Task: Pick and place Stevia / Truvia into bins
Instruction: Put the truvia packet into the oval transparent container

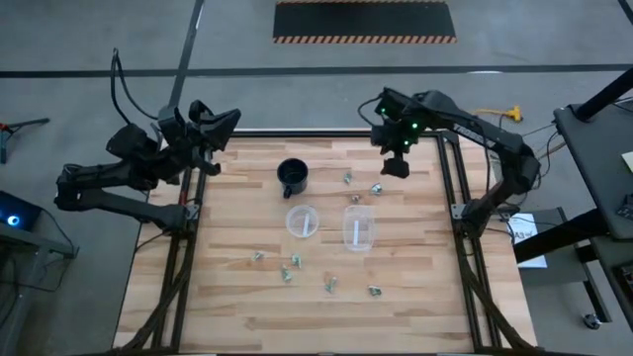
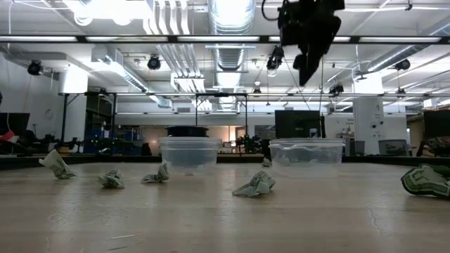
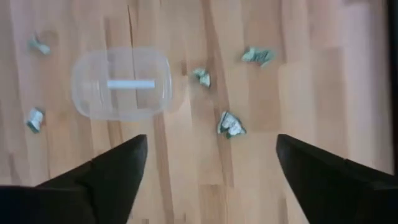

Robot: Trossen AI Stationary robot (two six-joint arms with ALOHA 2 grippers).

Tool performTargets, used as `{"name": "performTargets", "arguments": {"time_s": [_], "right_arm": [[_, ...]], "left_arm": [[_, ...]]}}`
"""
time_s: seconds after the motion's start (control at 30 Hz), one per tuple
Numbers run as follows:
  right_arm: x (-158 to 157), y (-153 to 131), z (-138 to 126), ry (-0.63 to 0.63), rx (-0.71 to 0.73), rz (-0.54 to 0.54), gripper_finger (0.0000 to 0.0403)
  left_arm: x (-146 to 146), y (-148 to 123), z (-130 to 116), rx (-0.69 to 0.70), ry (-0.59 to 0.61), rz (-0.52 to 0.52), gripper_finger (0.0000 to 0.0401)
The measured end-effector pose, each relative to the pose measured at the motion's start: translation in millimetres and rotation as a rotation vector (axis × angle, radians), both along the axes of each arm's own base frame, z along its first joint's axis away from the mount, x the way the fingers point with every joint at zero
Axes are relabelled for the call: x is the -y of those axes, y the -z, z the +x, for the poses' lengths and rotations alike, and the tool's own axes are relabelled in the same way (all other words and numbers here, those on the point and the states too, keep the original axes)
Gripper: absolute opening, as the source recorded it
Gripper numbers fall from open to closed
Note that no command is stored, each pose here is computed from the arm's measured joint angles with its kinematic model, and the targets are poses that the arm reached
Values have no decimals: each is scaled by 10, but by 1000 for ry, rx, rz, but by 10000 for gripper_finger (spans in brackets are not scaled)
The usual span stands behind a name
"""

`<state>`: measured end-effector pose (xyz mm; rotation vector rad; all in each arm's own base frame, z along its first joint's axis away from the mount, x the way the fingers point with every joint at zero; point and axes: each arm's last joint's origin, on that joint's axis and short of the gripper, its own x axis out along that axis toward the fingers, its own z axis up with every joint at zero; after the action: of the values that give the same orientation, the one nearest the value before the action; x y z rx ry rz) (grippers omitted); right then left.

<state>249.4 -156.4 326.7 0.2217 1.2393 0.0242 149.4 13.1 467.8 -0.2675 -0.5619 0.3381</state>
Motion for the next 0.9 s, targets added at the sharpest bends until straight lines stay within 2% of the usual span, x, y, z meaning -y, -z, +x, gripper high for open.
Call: {"name": "performTargets", "arguments": {"time_s": [0.2,0.33,0.67,0.9], "right_arm": [[58,377,38,-19,-99,50,363],[77,628,66,-13,-113,56,363],[97,1063,71,25,-78,-28,363],[75,1336,40,40,-59,-38,363]], "left_arm": [[0,-8,-24,7,0,0,2],[0,-7,-20,5,0,0,2],[0,11,10,-9,0,0,2],[0,21,29,-16,0,-1,2]]}}
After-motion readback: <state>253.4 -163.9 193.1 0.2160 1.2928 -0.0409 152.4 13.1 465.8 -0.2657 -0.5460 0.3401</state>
